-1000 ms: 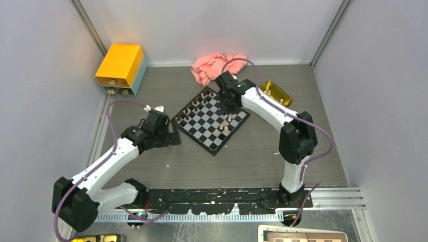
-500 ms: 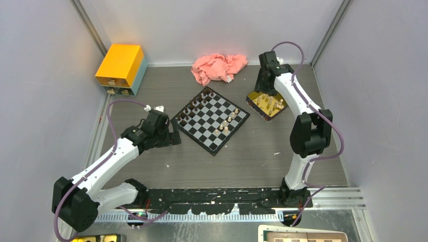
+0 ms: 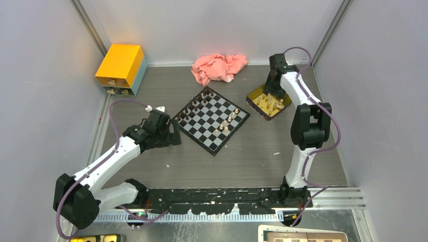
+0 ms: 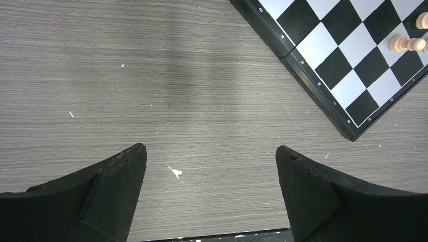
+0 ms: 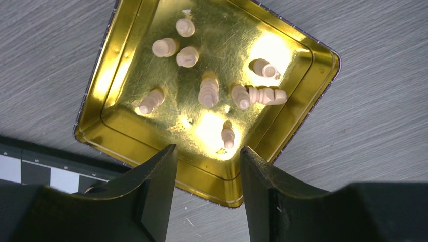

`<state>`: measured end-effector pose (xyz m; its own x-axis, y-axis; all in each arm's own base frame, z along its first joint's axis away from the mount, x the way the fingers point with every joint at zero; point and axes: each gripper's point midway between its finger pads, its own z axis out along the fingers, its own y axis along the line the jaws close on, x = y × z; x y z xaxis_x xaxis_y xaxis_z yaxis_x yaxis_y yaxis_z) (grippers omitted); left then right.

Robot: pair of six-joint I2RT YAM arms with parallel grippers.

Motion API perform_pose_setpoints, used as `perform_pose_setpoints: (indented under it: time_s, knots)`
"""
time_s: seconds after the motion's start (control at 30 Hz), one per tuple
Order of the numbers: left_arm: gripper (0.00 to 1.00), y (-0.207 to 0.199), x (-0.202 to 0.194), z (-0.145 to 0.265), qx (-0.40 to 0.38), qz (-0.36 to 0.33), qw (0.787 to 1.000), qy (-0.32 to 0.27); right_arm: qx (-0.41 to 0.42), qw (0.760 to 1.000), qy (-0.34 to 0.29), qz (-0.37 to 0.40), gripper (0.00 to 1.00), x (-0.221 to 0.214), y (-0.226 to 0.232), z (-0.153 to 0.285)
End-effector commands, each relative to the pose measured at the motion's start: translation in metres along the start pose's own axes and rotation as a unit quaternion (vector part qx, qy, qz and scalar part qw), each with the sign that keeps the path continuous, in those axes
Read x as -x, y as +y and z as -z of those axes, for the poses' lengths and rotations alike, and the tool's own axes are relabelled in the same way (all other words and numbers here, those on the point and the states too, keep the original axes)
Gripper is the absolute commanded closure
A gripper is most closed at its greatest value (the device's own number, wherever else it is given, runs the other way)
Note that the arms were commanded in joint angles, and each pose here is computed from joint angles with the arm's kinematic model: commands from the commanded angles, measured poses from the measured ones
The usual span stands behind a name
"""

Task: Set up the chess pieces on the board
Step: Pick up the chess piece from the storage box.

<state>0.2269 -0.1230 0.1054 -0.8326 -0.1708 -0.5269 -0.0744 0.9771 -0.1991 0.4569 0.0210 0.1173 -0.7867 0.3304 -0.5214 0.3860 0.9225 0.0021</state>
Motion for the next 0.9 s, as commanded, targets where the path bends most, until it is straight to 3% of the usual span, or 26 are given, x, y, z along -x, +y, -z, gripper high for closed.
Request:
perform_pose_setpoints:
  time_s: [0.0, 0.87]
  knots:
    - [0.01, -0.009, 0.019, 0.004, -0.011, 0.001, 1.000, -0.025, 0.015, 1.000, -0.023, -0.008, 0.46, 0.020, 0.006, -0.004]
    - [0.01, -0.012, 0.026, -0.003, 0.001, -0.004, 1.000, -0.019, 0.021, 1.000, 0.003, -0.020, 0.53, 0.026, 0.002, -0.043]
